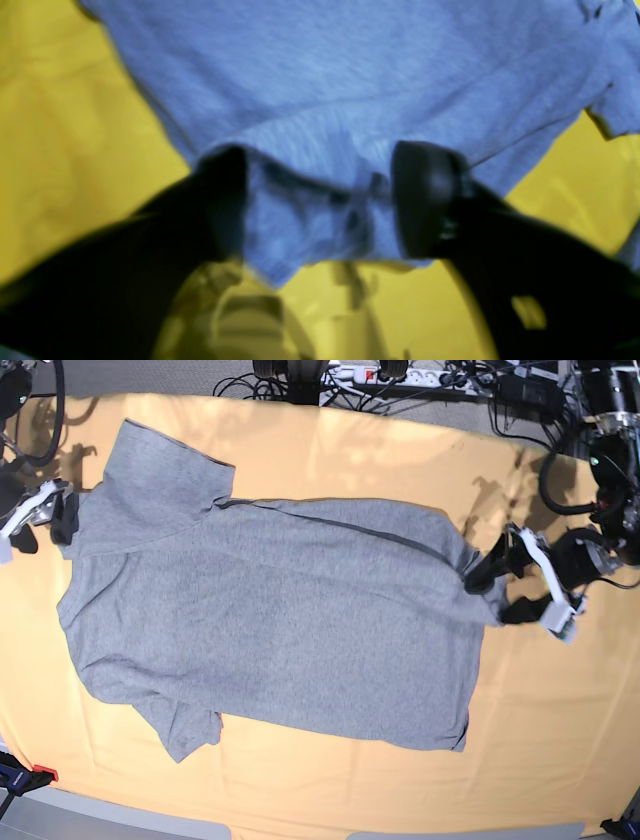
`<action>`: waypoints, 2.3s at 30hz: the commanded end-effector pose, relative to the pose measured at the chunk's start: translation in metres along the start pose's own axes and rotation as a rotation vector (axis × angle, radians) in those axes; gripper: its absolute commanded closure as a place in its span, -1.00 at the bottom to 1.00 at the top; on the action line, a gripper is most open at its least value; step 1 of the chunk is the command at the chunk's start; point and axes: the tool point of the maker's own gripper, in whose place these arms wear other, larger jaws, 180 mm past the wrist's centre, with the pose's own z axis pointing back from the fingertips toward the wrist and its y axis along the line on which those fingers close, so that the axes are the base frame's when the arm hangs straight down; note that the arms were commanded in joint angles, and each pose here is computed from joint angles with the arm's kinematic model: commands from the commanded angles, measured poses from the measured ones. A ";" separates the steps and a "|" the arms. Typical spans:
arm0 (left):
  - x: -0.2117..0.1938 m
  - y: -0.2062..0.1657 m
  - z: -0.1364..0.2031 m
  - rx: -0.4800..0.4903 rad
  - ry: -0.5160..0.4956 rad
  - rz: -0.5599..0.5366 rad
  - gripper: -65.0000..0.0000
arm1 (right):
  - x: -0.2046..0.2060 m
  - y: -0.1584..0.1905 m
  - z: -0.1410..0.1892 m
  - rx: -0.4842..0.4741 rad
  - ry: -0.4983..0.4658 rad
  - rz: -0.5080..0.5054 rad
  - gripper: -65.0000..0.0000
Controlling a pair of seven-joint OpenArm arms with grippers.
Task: Layout the t-shirt on the table in an organized manner, then fold the t-shirt properly
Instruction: 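Release the folded edge and move the right gripper to the shirt's corner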
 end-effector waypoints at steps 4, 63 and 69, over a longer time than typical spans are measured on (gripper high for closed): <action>0.016 0.008 0.009 0.020 -0.025 -0.033 -0.52 | 0.019 0.004 0.020 0.084 -0.076 -0.050 -0.20; 0.015 0.002 0.009 -0.011 -0.017 -0.010 -0.52 | -0.099 0.109 0.004 0.350 0.063 -0.539 1.00; 0.015 0.002 0.009 -0.011 -0.017 -0.010 -0.52 | -0.055 0.105 0.019 0.341 -0.014 -0.365 1.00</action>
